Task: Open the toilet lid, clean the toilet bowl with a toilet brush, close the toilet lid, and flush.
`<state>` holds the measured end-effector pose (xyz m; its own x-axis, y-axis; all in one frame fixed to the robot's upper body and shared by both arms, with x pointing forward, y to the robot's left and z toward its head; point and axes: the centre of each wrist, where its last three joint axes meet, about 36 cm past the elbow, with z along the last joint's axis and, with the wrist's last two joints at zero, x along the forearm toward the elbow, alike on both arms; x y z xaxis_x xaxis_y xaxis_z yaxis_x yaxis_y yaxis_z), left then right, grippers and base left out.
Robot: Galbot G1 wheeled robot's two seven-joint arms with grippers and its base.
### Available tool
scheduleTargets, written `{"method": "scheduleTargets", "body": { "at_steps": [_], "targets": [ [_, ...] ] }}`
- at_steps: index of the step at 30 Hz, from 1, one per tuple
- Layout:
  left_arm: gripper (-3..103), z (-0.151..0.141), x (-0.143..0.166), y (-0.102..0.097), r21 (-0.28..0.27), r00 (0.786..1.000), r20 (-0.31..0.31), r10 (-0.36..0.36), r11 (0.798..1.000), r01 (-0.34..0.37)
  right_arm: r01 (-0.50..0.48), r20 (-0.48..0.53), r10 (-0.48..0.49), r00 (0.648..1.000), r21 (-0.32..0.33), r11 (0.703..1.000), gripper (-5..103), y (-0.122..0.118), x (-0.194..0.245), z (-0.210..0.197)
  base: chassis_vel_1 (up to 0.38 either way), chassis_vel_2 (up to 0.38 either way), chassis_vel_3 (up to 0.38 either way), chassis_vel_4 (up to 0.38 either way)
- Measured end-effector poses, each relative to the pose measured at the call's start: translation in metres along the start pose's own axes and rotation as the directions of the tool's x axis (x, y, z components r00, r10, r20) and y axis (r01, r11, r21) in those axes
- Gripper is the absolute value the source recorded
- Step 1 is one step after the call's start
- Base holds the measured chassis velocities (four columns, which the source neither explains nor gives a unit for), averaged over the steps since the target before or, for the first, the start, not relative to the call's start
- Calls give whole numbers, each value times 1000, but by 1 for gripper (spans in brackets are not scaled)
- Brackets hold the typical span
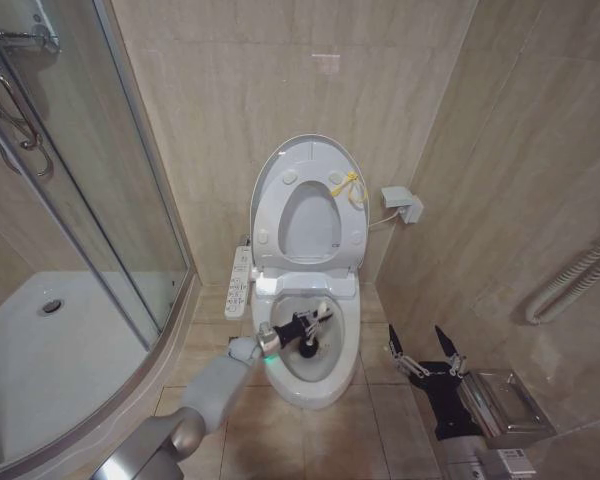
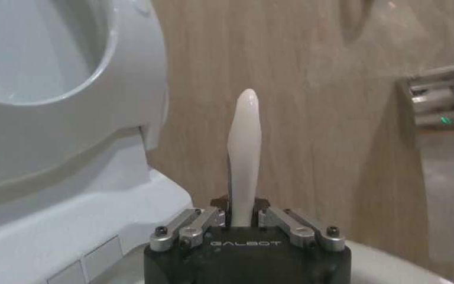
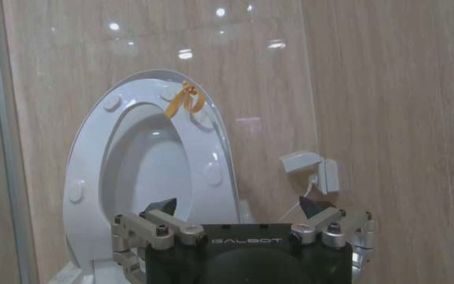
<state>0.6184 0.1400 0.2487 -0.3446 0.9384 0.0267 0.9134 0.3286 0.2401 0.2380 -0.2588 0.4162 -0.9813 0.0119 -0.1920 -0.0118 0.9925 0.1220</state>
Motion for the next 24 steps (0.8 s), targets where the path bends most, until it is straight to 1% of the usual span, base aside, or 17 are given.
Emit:
{"method": "scheduleTargets", "body": {
  "at_steps": [3, 5, 6, 7, 8, 10, 11, 12, 13, 15, 16, 17, 18, 19, 20, 21, 24],
  "targets": [
    [18, -4, -4, 4, -6, 1000, 14, -19, 1000, 19, 0, 0, 0, 1000, 0, 1000, 100, 0, 0, 0, 0, 0, 0, 0],
    [18, -14, -14, -1, 80, 993, 64, -102, 992, 96, 0, 0, 0, 1000, 0, 1000, 100, 0, 0, 0, 0, 0, 0, 0],
    [18, -14, -14, -1, 80, 993, 64, -102, 992, 96, 0, 0, 0, 1000, 0, 1000, 100, 0, 0, 0, 0, 0, 0, 0],
    [18, -17, -17, -5, 134, 987, 77, -142, 982, 131, 0, 0, 0, 1000, 0, 1000, 100, 0, 0, 0, 0, 0, 0, 0],
    [18, -19, -19, -10, 209, 974, 92, -208, 960, 186, 0, 0, 0, 1000, 0, 1000, 100, 0, 0, 0, 0, 0, 0, 0],
    [18, -20, -23, -21, 341, 940, 117, -321, 902, 265, 0, 0, 0, 1000, 0, 1000, 100, 0, 0, 0, 0, 0, 0, 0],
    [18, -20, -23, -21, 341, 940, 117, -321, 902, 265, 0, 0, 0, 1000, 0, 1000, 100, 0, 0, 0, 0, 0, 0, 0],
    [18, -20, -26, -24, 383, 923, 132, -362, 877, 289, 0, 0, 0, 1000, 0, 1000, 100, 0, 0, 0, 0, 0, 0, 0],
    [18, -19, -29, -26, 402, 910, 145, -388, 864, 304, 0, 0, 0, 1000, 0, 1000, 100, 0, 0, 0, 0, 0, 0, 0],
    [18, -16, -28, -25, 394, 907, 147, -396, 864, 313, 0, 0, 0, 1000, 0, 1000, 100, 0, 0, 0, 0, 0, 0, 0],
    [18, -13, -24, -24, 361, 915, 142, -378, 880, 308, 0, 0, 0, 1000, 0, 1000, 100, 0, 0, 0, 0, 0, 0, 0],
    [18, -7, -17, -21, 289, 938, 127, -323, 917, 277, 0, 0, 0, 1000, 0, 1000, 100, 0, 0, 0, 0, 0, 0, 0],
    [18, -3, -11, -19, 234, 955, 111, -275, 941, 244, 0, 0, 0, 1000, 0, 1000, 100, 0, 0, 0, 0, 0, 0, 0],
    [18, -3, -11, -19, 234, 955, 111, -275, 941, 244, 0, 0, 0, 1000, 0, 1000, 100, 0, 0, 0, 0, 0, 0, 0],
    [18, 1, -7, -18, 195, 968, 94, -233, 958, 211, 0, 0, 0, 1000, 0, 1000, 100, 0, 0, 0, 0, 0, 0, 0],
    [18, 4, -4, -19, 178, 975, 83, -205, 966, 188, 0, 0, 0, 1000, 0, 1000, 100, 0, 0, 0, 0, 0, 0, 0],
    [18, 11, 0, -24, 156, 988, 58, -145, 979, 134, 0, 0, 0, 1000, 0, 1000, 100, 0, 0, 0, 0, 0, 0, 0]
  ]
}}
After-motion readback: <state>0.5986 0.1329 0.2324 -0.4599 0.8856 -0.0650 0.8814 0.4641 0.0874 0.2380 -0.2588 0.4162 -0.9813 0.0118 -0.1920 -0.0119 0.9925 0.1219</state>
